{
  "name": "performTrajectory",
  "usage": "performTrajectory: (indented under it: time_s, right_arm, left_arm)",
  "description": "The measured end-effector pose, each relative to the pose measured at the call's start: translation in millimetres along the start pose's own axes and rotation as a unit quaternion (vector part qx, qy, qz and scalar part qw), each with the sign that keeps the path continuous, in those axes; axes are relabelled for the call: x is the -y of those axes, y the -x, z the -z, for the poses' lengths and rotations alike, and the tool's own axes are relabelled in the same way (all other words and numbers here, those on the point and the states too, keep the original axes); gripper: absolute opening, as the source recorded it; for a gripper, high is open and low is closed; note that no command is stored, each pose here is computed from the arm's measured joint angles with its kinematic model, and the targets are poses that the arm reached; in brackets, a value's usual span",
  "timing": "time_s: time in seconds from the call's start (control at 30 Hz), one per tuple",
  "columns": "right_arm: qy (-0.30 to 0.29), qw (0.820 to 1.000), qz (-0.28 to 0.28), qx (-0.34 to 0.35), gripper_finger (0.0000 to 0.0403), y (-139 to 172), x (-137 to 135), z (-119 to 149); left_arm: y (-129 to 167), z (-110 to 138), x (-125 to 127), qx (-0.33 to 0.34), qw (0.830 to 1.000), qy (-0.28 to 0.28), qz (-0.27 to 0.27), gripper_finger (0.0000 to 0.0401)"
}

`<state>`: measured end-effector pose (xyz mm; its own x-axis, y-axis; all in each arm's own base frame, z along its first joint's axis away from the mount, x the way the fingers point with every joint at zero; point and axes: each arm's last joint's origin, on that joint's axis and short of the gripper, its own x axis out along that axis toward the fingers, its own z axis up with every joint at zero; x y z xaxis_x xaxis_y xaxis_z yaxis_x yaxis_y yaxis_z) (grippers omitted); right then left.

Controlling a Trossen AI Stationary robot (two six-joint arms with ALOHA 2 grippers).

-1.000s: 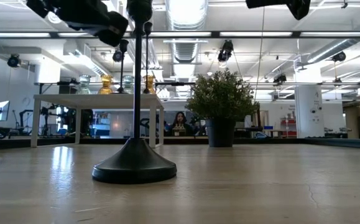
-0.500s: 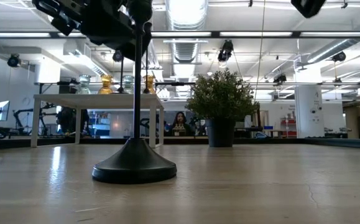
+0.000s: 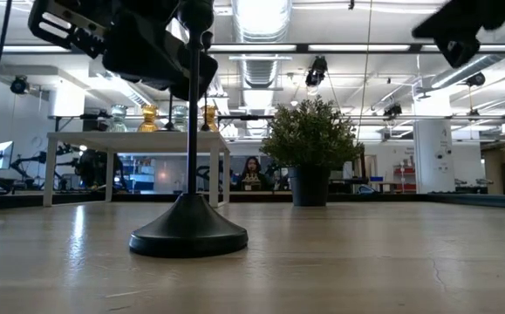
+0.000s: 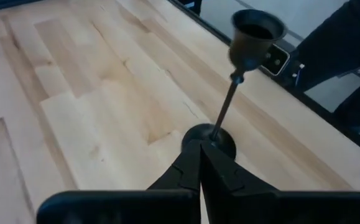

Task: Pick & Place candle stick holders
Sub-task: Put the small black candle holder on the shelf

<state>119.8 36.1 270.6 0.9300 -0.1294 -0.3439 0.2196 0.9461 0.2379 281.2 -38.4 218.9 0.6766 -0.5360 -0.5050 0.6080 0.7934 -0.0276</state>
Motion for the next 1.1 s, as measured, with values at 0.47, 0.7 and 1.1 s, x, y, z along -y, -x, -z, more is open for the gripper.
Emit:
performTrajectory:
  time_s: [0.47, 0.7, 1.1]
  right_arm:
    - [0.059, 0.993, 0.104, -0.018, 0.0008, -12, 16, 37]
    - [0.066, 0.992, 0.108, -0.027, 0.0008, -14, 18, 44]
    - [0.066, 0.991, 0.109, -0.028, 0.0008, -14, 19, 45]
  left_arm:
    - [-39, 4, 1, 0.048, 0.996, 0.029, 0.067, 0.0016]
    - [-57, 14, -3, 0.056, 0.989, 0.078, 0.110, 0.0084]
    - [-71, 19, -8, 0.081, 0.987, 0.077, 0.113, 0.0151]
